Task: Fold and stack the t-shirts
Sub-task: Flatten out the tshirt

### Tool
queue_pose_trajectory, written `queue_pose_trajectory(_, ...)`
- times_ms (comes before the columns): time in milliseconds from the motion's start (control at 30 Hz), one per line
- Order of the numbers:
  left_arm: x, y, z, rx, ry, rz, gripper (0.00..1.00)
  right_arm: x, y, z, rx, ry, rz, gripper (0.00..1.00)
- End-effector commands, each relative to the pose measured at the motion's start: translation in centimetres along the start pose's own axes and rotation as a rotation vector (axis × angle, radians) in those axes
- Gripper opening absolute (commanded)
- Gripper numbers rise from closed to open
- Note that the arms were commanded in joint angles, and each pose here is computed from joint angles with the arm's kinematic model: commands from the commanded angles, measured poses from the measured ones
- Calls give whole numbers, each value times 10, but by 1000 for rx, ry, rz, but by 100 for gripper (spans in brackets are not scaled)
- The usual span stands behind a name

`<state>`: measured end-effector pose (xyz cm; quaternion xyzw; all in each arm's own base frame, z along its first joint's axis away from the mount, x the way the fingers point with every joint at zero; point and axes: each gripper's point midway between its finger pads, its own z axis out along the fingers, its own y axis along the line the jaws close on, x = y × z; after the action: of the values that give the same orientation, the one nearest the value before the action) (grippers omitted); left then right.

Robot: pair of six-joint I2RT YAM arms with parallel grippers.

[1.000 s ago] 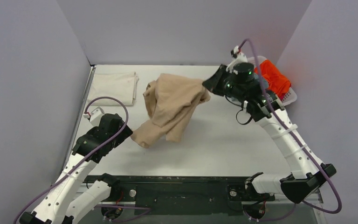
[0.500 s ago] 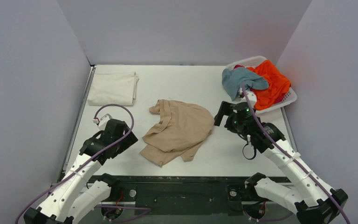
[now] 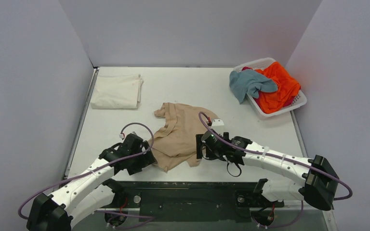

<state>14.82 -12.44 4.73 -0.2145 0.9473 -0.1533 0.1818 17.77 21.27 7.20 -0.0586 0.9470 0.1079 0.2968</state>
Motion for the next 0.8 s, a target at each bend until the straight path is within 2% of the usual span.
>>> queue_pose_trajectory(0, 0, -27, 12, 106, -10, -33, 92, -66, 14, -12, 19, -154, -7, 89)
queue_pose_trajectory(100, -8, -41, 20, 155, -38, -56, 89, -97, 26, -8, 10, -161, -43, 89)
queue_pose_trajectory(200, -13, -48, 26, 166, -51, -68, 78, -132, 47, 1, -35, -165, -72, 90)
queue_pose_trajectory(233, -16, -51, 27, 174, -62, -72, 75, -133, 49, 18, -27, -125, -98, 90)
queue_pose_trajectory(333, -18, -53, 35, 163, -60, -64, 45, -170, 72, 37, -49, -125, -131, 90)
queue_pose_trajectory(367, -20, -55, 36, 162, -61, -62, 17, -166, 75, 56, -35, -88, -174, 90)
queue_pose_trajectory(400, -21, -55, 38, 149, -57, -53, 7, -186, 87, 55, -51, -114, -180, 90)
queue_pose_trajectory(433, -19, -49, 38, 116, -49, -46, 0, -180, 91, 74, -46, -73, -215, 90)
queue_pose_trajectory(533, -24, -31, 32, 7, -74, -21, 0, -212, 119, 89, -100, -90, -291, 90)
queue_pose_trajectory(567, -27, -21, 30, -36, -97, -18, 0, -204, 119, 108, -88, -44, -320, 90)
queue_pose_trajectory(600, -30, -14, 25, -55, -122, -15, 0, -214, 127, 120, -98, -49, -364, 90)
queue_pose_trajectory(767, -32, -12, 12, -15, -164, -16, 0, -223, 136, 157, -132, -12, -496, 90)
